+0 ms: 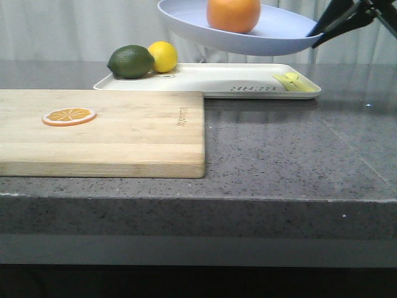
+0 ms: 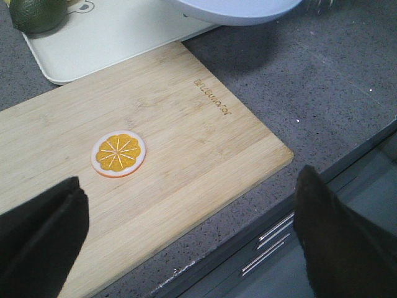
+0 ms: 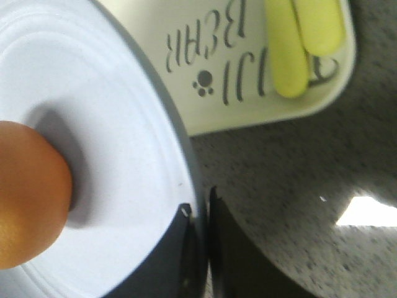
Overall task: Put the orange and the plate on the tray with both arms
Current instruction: 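Carry the plate with the orange onto the white tray and release it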
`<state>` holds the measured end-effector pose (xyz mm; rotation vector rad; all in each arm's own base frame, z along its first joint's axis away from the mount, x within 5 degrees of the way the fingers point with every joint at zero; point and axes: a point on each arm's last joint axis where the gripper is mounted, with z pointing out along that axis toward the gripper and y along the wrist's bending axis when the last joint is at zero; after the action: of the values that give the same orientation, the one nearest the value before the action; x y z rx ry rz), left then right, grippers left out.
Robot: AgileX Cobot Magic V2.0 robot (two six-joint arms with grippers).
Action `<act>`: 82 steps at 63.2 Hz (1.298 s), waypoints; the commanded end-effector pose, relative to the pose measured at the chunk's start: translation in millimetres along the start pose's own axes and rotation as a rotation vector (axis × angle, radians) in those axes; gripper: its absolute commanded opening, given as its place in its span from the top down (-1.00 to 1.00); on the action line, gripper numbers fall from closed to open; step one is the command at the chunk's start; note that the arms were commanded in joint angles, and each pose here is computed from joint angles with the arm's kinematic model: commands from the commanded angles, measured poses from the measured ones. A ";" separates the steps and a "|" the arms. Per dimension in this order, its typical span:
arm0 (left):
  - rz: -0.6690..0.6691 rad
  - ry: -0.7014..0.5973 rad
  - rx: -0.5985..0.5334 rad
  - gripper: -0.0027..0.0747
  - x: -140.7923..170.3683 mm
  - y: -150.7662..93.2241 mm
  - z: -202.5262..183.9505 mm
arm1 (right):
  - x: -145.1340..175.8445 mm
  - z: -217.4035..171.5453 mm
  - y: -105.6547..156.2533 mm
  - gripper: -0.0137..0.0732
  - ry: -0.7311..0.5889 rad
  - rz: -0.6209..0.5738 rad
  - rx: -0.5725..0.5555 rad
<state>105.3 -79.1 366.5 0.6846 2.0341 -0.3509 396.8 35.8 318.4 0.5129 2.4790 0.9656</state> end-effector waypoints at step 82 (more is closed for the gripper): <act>-0.012 -0.103 -0.002 -0.76 -13.1 0.7 -6.5 | -69.9 51.6 43.3 0.93 -0.138 0.060 0.065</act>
<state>105.3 -79.1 366.5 0.6846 2.0341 -0.3509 497.5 58.6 281.9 0.6928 2.5570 0.7544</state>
